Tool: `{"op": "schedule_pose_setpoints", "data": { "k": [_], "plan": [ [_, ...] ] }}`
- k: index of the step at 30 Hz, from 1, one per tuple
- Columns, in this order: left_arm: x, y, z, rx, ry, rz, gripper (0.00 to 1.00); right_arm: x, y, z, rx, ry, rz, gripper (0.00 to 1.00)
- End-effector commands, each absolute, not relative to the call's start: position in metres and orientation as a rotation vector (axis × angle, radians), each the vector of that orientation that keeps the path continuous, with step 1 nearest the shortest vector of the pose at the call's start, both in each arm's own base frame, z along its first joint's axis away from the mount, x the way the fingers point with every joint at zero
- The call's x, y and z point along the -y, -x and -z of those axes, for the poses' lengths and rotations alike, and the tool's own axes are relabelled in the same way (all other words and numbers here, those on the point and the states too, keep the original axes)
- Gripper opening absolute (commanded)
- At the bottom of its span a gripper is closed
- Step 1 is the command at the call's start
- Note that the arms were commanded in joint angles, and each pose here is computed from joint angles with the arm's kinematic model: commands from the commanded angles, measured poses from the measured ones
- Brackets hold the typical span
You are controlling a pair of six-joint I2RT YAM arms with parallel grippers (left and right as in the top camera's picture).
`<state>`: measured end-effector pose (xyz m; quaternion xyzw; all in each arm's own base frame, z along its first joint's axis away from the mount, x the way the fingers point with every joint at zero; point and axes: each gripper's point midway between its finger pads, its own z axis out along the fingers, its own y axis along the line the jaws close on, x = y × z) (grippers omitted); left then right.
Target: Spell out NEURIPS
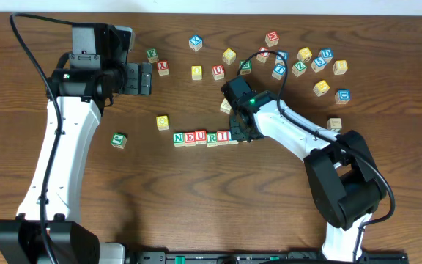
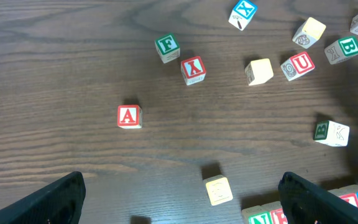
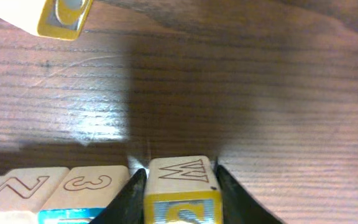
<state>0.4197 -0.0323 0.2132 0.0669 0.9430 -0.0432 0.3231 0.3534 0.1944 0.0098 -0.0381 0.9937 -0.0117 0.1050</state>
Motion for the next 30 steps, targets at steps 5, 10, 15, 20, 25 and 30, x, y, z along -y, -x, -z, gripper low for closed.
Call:
{"op": "schedule_pose_setpoints", "data": {
  "k": [5, 10, 15, 20, 25, 30],
  "plan": [
    [0.0320, -0.4233, -0.2252, -2.444, -0.187, 0.112, 0.98, -0.1912, -0.3498, -0.0021, -2.945, 0.102, 0.061, 0.38],
    [0.0320, -0.4233, -0.2252, -2.444, -0.187, 0.112, 0.98, -0.1912, -0.3498, -0.0021, -2.945, 0.102, 0.062, 0.40],
    [0.0320, -0.4233, -0.2252, -2.444, -0.187, 0.113, 0.97, -0.1912, -0.3498, -0.0021, -2.945, 0.102, 0.061, 0.39],
    [0.0320, -0.4233, -0.2252, -2.444, -0.187, 0.113, 0.97, -0.1911, -0.3497, -0.0021, -2.946, 0.102, 0.062, 0.18],
    [0.0320, -0.4233, -0.2252, -2.444, -0.187, 0.112, 0.98, -0.1911, -0.3497, -0.0021, -2.946, 0.102, 0.062, 0.20],
    [0.0320, -0.4233, -0.2252, -2.444, -0.187, 0.112, 0.98, -0.1912, -0.3497, -0.0020, -2.946, 0.102, 0.062, 0.41]
  ]
}}
